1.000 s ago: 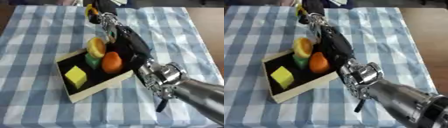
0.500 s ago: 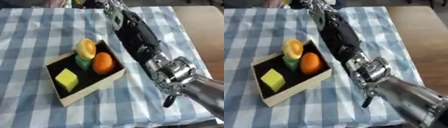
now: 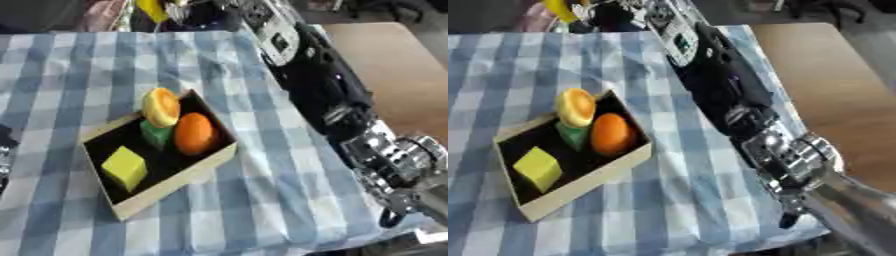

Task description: Pick up objects on the table and place them in the box.

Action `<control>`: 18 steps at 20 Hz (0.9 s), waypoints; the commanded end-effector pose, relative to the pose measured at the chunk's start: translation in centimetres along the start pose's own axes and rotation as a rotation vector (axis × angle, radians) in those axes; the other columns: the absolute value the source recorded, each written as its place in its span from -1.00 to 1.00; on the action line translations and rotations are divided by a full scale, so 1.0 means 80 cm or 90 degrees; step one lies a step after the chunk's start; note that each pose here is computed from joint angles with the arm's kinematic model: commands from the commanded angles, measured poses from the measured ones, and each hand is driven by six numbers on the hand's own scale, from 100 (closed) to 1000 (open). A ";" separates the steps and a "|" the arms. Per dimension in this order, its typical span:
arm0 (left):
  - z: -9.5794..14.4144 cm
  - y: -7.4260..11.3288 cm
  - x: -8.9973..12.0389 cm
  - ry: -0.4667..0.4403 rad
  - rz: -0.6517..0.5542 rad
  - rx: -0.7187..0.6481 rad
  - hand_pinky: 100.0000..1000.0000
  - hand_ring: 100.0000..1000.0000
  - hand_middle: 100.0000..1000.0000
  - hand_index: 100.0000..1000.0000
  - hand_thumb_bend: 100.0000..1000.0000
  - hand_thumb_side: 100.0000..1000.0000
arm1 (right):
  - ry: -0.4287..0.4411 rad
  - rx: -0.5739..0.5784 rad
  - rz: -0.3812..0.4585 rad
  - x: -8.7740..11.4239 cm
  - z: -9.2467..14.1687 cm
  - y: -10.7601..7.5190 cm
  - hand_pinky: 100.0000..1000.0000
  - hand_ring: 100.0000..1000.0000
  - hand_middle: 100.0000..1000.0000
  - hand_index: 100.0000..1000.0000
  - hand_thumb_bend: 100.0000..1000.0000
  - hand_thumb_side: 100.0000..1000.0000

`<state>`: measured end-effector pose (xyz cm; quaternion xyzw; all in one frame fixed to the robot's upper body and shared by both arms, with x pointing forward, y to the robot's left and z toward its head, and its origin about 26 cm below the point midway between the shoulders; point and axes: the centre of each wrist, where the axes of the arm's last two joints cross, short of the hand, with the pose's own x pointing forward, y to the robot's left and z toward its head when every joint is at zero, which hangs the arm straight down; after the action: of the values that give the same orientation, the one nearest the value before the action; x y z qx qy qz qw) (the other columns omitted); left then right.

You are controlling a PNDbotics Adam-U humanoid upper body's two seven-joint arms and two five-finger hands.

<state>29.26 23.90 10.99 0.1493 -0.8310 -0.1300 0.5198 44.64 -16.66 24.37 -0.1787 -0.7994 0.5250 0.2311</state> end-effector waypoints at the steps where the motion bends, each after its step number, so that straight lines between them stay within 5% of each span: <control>1: -0.001 0.009 0.002 -0.006 -0.016 0.010 0.30 0.06 0.07 0.57 -0.76 0.13 | -0.078 0.039 -0.005 0.026 0.007 -0.006 0.52 0.22 -0.23 -0.21 -1.00 -0.75; 9: 0.001 0.007 0.001 -0.003 -0.013 0.006 0.30 0.06 0.07 0.57 -0.76 0.13 | -0.186 0.184 -0.058 0.067 0.007 0.070 0.53 0.24 -0.23 -0.21 -1.00 -0.77; 18: 0.002 0.003 0.001 -0.002 -0.009 -0.003 0.30 0.07 0.07 0.57 -0.76 0.14 | -0.262 0.257 -0.034 0.097 -0.024 0.130 0.54 0.29 -0.16 -0.12 -1.00 -0.78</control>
<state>29.10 24.02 10.72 0.1510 -0.8276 -0.1297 0.5248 39.61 -7.81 16.30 0.0084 -0.7162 0.6862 0.1269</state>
